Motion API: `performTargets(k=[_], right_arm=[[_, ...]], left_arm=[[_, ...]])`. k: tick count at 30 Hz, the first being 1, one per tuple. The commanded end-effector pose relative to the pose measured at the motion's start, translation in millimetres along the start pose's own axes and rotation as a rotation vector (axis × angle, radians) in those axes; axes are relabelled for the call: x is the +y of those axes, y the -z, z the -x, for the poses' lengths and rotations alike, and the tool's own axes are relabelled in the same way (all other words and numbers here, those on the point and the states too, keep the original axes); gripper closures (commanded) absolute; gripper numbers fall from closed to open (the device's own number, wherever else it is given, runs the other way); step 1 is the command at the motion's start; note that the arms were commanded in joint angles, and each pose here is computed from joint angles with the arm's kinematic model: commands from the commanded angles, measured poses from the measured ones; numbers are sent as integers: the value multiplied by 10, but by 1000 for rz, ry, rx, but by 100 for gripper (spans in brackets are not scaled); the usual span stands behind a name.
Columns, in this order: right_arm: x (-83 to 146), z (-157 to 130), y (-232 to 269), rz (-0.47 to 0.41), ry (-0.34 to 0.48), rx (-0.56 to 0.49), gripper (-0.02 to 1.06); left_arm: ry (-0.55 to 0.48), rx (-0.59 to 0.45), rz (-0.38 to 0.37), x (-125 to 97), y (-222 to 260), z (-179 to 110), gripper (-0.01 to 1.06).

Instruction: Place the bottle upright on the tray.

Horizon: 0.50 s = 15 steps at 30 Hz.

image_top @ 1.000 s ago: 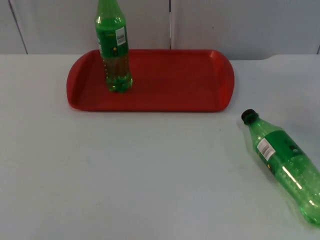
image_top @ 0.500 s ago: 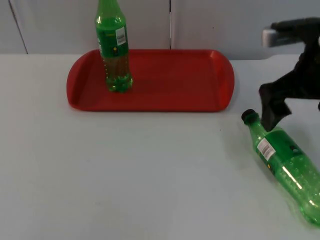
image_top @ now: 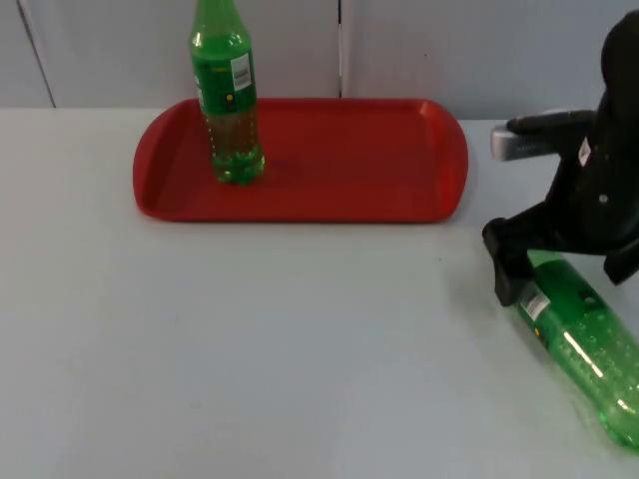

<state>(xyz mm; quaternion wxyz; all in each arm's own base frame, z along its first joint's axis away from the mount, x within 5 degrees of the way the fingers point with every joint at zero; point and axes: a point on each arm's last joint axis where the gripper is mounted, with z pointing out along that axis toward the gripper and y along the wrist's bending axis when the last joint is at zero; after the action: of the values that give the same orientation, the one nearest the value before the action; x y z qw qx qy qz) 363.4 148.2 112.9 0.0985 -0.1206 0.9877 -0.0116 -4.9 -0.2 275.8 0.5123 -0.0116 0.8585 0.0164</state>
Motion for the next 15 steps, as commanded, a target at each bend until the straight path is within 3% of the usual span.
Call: performTargets(k=[1,15], right_arm=[[53,-8,-71,0,12,9,6],[149,-22,-184,6,23,6,8]], left_arm=[[2,0,-2,-5,-5,-11,0],[2,0,-2,-5,-5,-11,0]])
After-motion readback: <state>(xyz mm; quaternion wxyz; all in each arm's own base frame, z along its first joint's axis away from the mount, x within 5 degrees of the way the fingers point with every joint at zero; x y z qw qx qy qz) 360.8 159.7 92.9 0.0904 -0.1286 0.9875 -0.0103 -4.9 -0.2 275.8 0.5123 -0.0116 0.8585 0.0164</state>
